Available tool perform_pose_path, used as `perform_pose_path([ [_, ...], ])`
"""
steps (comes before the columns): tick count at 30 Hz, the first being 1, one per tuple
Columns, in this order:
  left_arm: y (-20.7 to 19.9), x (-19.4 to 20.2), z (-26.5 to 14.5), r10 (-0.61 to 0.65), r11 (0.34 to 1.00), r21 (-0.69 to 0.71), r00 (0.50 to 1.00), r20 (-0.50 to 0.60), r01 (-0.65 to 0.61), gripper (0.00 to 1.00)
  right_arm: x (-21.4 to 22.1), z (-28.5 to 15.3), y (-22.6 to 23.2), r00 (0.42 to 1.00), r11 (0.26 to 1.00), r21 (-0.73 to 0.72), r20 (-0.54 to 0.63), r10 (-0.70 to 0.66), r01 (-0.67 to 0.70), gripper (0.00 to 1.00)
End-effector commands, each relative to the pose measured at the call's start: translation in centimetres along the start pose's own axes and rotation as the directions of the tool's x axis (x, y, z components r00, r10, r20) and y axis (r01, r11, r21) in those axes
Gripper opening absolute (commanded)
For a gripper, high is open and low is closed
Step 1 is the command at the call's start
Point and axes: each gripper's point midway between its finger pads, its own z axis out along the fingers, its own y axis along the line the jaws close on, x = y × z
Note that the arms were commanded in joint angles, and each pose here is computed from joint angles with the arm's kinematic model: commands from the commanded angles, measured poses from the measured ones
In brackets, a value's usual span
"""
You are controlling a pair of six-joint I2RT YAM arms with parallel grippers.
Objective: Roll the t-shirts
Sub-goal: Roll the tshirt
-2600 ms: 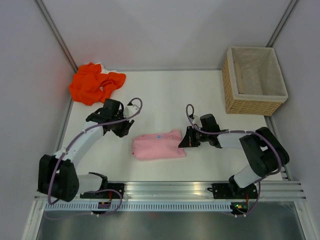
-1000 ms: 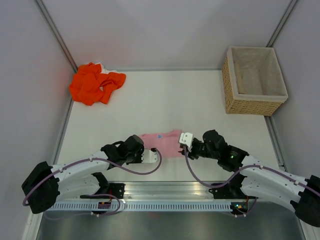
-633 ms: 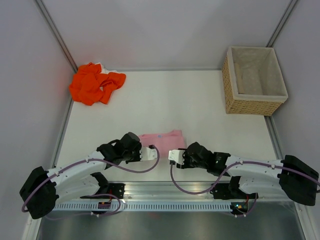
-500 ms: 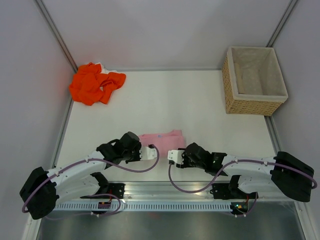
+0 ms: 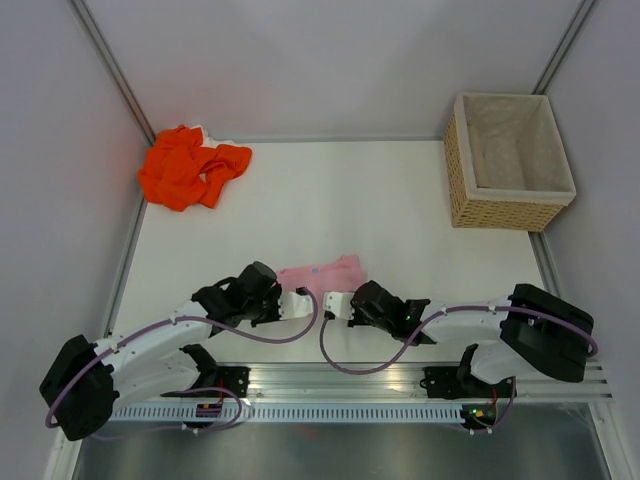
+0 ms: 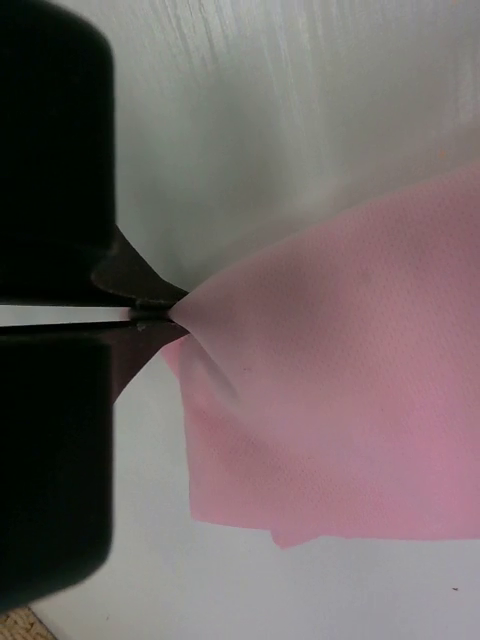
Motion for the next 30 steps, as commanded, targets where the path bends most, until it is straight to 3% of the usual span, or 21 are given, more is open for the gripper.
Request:
perform_pose_path([
  [1, 0.0, -2.3, -0.7, -0.019, 0.999, 0.039, 0.996, 0.087, 0.015, 0.02, -1.6, -0.4, 0.1, 0.999, 0.998, -0.042, 0.017, 0.045, -0.044, 0.0],
  [5, -0.5, -2.6, -1.8, -0.038, 0.995, 0.099, 0.995, 0.088, 0.029, 0.02, -4.6, -2.5, 0.8, 0.988, 0.983, -0.155, 0.103, 0.116, -0.099, 0.0],
  [12, -1.9, -0.9, -4.5, -0.09, 0.973, 0.219, 0.993, 0.081, 0.07, 0.02, -4.9, -6.1, 4.9, 0.987, 0.896, -0.431, 0.065, 0.147, -0.105, 0.0],
  [18, -2.7, -1.1, -6.7, -0.137, 0.937, 0.334, 0.988, 0.074, 0.104, 0.02, -4.6, -8.5, 7.7, 0.989, 0.737, -0.671, 0.04, 0.145, -0.081, 0.0],
  [25, -2.7, -0.3, -7.7, -0.161, 0.91, 0.399, 0.983, 0.09, 0.113, 0.02, -7.6, -10.4, 7.1, 0.94, 0.593, -0.797, 0.106, 0.325, -0.116, 0.0],
  [30, -0.8, 0.6, -6.3, -0.171, 0.922, 0.365, 0.981, 0.087, 0.128, 0.02, -7.4, -9.5, 4.5, 0.897, 0.553, -0.806, 0.065, 0.438, -0.211, 0.0],
])
